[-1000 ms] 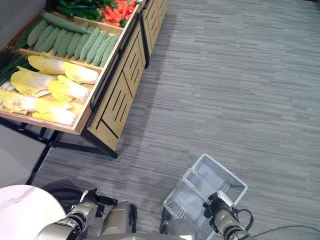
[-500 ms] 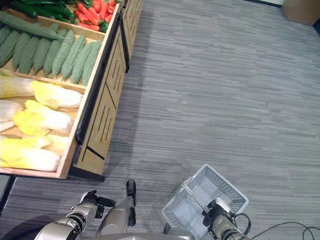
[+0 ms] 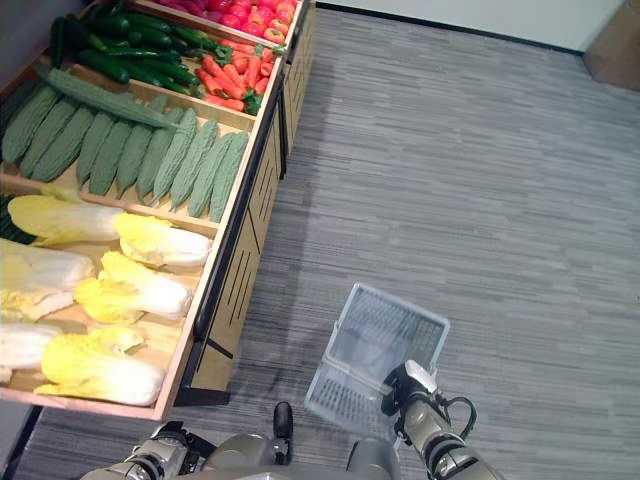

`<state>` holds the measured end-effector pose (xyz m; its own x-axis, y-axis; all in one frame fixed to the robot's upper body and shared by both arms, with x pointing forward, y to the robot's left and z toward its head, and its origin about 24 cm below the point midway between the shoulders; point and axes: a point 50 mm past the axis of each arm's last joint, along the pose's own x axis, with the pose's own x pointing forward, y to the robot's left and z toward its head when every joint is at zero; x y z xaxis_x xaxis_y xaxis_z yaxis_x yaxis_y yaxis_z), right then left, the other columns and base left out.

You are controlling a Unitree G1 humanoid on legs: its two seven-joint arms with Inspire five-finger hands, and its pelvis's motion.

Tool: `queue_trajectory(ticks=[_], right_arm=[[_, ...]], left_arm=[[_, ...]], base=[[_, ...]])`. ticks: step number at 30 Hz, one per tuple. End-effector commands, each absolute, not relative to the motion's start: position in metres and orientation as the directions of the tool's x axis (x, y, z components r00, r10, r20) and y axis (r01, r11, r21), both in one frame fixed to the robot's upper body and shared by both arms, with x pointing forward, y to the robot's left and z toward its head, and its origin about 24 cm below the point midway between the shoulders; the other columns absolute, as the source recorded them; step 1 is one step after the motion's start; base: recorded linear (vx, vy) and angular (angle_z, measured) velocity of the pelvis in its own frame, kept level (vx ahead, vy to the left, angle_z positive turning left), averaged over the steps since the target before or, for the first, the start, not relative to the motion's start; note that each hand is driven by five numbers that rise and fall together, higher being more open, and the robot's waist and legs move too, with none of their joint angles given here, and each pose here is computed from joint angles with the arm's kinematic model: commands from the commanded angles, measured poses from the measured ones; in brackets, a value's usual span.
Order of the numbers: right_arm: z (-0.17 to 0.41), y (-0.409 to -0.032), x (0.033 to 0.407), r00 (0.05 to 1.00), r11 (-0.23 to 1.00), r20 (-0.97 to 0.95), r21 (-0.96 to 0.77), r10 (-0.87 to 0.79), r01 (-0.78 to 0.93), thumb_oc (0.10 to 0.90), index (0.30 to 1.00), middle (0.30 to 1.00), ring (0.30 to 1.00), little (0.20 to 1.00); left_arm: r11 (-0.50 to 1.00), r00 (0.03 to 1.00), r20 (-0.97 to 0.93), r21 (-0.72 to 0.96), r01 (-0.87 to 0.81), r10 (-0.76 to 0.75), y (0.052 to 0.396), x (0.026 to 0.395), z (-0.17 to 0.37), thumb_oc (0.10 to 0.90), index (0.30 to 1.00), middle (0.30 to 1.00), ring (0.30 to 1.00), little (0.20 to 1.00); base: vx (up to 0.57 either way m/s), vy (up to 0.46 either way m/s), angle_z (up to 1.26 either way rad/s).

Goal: Get the vegetables into the basket

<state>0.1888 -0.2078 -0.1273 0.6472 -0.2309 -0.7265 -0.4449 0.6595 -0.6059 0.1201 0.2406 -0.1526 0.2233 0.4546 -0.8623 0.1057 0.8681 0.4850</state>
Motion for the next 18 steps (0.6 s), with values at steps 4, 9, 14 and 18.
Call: queue_trajectory(ticks=[4, 9, 14, 18], right_arm=[[-0.125, -0.234, 0.184, 0.615, 0.633, -0.73, -0.634, -0.3, -0.444, 0.4, 0.3, 0.3, 0.3, 0.3], [-0.126, -0.233, 0.18, 0.61, 0.631, -0.735, -0.63, -0.296, -0.453, 0.4, 0.3, 0.3, 0.3, 0.3], [-0.129, -0.243, 0.169, 0.591, 0.62, -0.741, -0.635, -0.32, -0.461, 0.4, 0.3, 0.3, 0.3, 0.3], [-0.128, -0.249, 0.169, 0.592, 0.61, -0.733, -0.648, -0.336, -0.457, 0.4, 0.3, 0.3, 0.3, 0.3]], left_arm=[[0.847, 0.237, -0.839, 0.523, 0.099, 0.49, 0.25, 0.125, -0.148, 0.9, 1.0, 1.0, 1.0, 1.0], [0.849, 0.196, -0.849, 0.516, 0.11, 0.491, 0.252, 0.114, -0.151, 0.9, 1.0, 1.0, 1.0, 1.0], [0.852, 0.2, -0.854, 0.509, 0.121, 0.481, 0.247, 0.115, -0.152, 0.9, 1.0, 1.0, 1.0, 1.0], [0.857, 0.217, -0.852, 0.505, 0.106, 0.476, 0.243, 0.122, -0.151, 0.9, 1.0, 1.0, 1.0, 1.0]], base=[[0.23, -0.083, 0.35], [0.25, -0.116, 0.12], [0.23, -0.169, 0.41], [0.16, -0.202, 0.2]])
